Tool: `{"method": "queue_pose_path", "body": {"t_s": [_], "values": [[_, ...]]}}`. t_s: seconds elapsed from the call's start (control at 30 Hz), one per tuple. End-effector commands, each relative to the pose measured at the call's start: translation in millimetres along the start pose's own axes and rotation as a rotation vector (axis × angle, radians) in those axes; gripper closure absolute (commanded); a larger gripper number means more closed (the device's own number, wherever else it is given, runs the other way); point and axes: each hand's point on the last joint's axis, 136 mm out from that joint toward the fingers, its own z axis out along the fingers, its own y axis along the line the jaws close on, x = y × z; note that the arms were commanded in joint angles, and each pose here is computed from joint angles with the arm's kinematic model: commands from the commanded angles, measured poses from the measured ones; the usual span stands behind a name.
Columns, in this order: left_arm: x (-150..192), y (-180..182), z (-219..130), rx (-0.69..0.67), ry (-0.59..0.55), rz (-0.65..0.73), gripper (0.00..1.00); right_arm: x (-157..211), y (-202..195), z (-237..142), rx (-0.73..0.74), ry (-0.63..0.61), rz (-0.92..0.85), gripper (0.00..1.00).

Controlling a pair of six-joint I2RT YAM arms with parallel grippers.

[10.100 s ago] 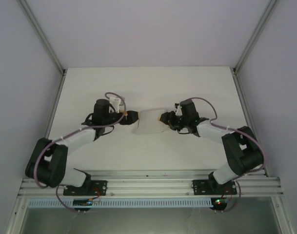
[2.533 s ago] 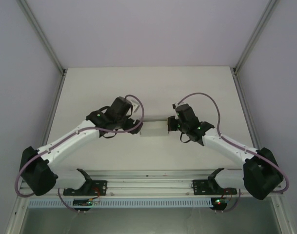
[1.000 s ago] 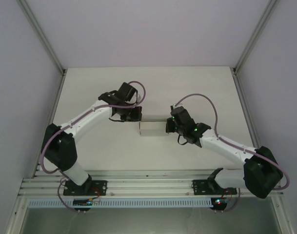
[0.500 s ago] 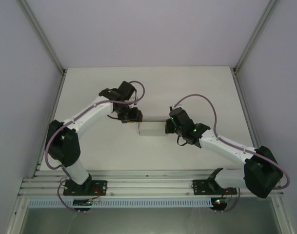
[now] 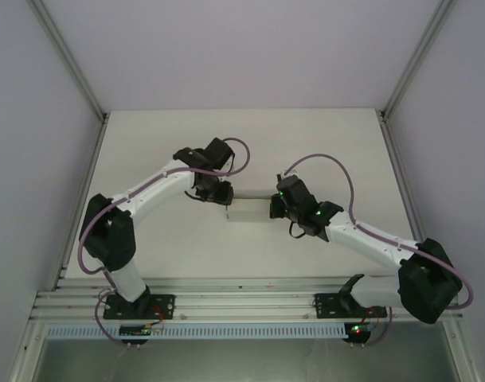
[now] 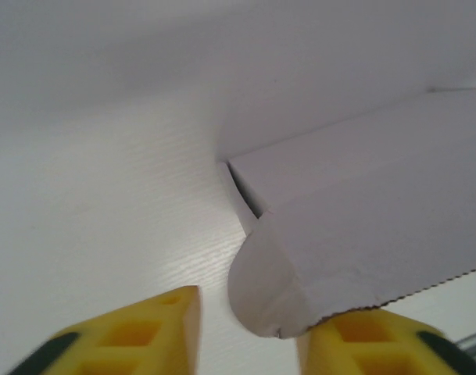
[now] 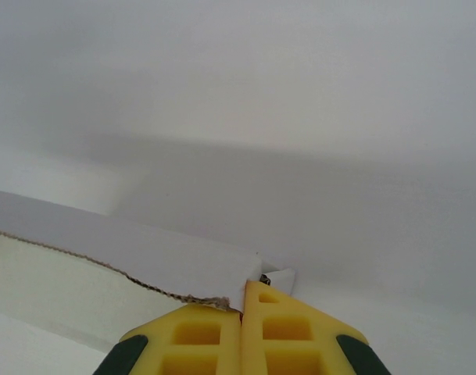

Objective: Assemble paper box

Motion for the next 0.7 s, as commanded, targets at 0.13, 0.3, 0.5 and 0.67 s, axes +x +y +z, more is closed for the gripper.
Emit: {"method": "queue_pose_path", "body": {"t_s": [0.13,0.3,0.5,0.67], "values": [[-6.8,-18.6,-6.3,0.07,-0.02,0.073,0.98,66.2,-22.5,4.1,0.066,0.24,-0.044,1.0],[-4.0,-24.9,-15.8,0.074,-0.016,0.078,1.0,63.4,-26.7,5.4,0.102,0.235,-0.073,1.0],[11.3,-38.7,-12.5,0.16,0.103,0.005,1.0,66.1,-32.7,4.1,0.154,0.243,-0.093,1.0],[14.5,-34.3,-8.9,0.195,0.19,-0.066,1.0,67.9,-33.0,4.0,0.176,0.249,-0.115,1.0]]}}
